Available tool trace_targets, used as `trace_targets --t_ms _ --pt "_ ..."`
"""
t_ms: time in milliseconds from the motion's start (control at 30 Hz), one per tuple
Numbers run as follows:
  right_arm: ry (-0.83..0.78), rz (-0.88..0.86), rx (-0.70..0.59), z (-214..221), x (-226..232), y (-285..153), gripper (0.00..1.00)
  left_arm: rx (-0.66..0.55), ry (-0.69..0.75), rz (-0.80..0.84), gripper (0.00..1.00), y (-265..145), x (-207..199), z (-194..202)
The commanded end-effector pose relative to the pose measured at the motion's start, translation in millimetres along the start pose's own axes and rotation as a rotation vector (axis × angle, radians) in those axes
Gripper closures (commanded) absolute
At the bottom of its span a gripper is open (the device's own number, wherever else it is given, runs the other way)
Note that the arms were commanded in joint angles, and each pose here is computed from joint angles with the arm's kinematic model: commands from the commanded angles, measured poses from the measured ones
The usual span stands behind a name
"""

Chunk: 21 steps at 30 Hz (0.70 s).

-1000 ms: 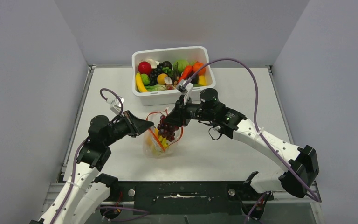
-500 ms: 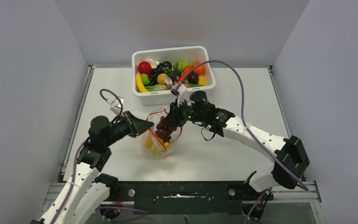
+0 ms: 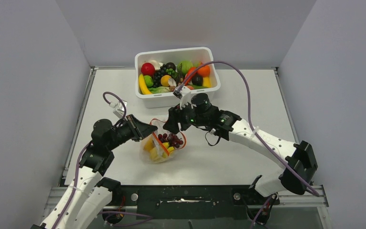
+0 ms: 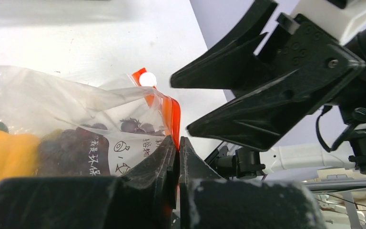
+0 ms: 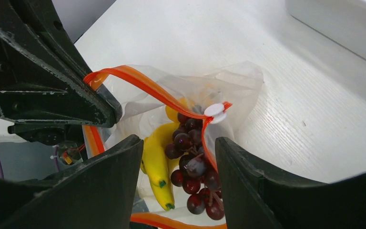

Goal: Place the food in the zip-top bag and seal the zipper
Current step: Place the fake fruit in the zipper food storage bag, then adjust the zipper food storage bag at the center of the board.

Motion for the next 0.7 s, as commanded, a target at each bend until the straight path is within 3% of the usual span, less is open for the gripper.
trace_targets --t_ms 0,200,433,667 --pt "-0.017 0.069 -0.143 -45.0 5.8 -42.9 0.41 -0.058 0.06 0.091 1.0 -3.3 -25.9 -15.2" --pt "0.085 0.247 -0.131 -20.1 -22.2 -61.3 0.46 -0.062 0.058 0.099 1.0 -2.6 -27.3 -16.4" --pt "0.201 0.209 -0.095 22.4 -22.8 -52.4 0.62 -0.061 0.056 0.098 1.0 -1.5 -25.8 -16.0" --pt "0.253 0.243 -0.034 54.7 -36.4 -33.9 0.64 -0.055 0.047 0.096 1.0 -0.9 -24.0 -14.1"
Point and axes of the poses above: each gripper's point midway between its finger pads, its own y axis out along the fingers, its own x axis along the line the jaws close on, z = x × y, the point moved 1 cm from there along -y, back along the fingers, and after that the axes turned 3 degrees about -y, right-handed, at the moved point
